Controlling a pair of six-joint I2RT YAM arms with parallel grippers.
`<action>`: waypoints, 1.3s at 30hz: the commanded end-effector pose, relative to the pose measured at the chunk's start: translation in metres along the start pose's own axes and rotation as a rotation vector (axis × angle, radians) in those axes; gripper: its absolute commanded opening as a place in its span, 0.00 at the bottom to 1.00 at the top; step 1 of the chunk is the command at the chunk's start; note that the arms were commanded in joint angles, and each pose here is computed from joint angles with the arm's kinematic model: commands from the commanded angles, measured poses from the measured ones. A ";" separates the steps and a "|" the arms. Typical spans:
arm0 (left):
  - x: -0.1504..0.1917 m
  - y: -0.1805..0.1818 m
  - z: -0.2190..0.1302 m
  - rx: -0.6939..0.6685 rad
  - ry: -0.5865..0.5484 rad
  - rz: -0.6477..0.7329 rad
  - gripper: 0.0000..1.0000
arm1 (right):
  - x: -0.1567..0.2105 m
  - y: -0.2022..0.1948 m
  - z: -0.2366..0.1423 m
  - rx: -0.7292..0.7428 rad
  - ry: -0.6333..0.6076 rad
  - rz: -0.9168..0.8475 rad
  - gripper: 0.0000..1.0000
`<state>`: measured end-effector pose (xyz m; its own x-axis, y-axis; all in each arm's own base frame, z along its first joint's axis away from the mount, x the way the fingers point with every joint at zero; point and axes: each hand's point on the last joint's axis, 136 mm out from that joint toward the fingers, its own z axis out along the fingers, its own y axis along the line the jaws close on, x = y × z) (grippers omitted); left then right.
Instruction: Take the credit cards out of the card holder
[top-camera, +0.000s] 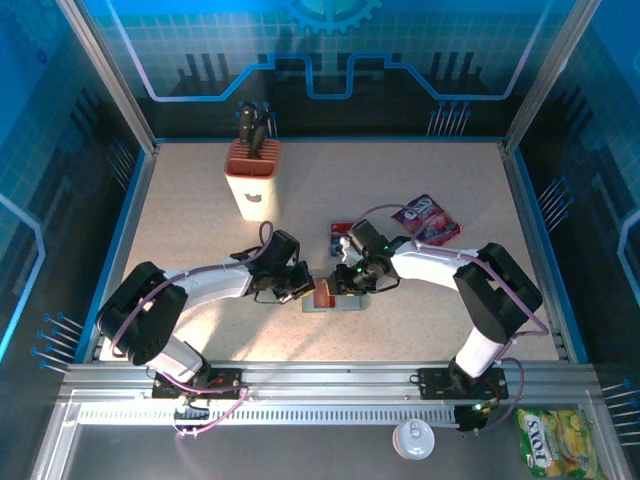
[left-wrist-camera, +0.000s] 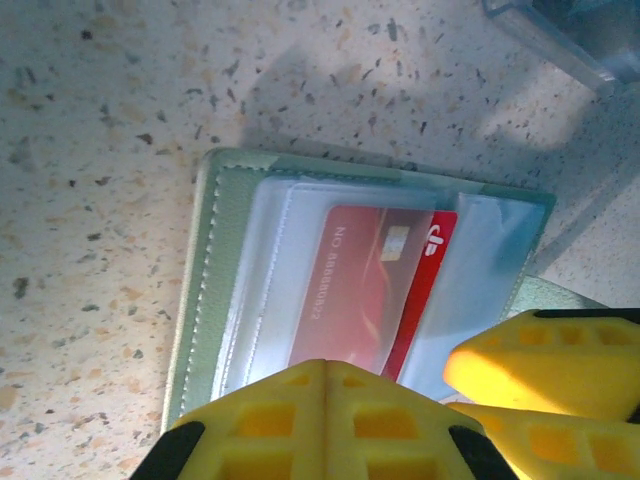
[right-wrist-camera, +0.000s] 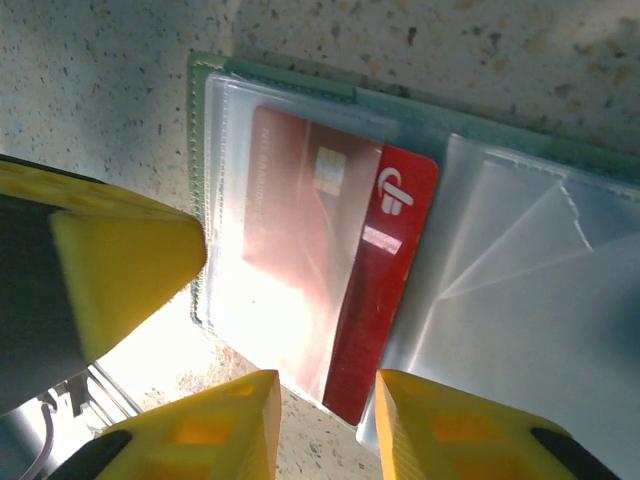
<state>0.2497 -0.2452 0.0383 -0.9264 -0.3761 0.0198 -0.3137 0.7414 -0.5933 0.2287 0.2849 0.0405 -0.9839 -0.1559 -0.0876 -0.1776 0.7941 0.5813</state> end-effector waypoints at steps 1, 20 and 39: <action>0.004 -0.001 0.001 -0.010 0.035 0.023 0.00 | -0.003 0.004 -0.005 -0.038 -0.018 0.018 0.32; 0.012 0.020 0.014 -0.071 0.065 0.001 0.00 | -0.001 -0.005 0.002 -0.094 -0.010 0.078 0.32; 0.013 0.025 0.010 -0.081 0.054 -0.005 0.00 | -0.003 -0.013 0.018 -0.113 0.014 0.121 0.31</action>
<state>0.2443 -0.2456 0.0224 -0.9341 -0.3540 0.0458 -0.3170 0.7638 -0.5623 0.2345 0.2874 0.0257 -0.9962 -0.0804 -0.0330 -0.0818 0.7406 0.6670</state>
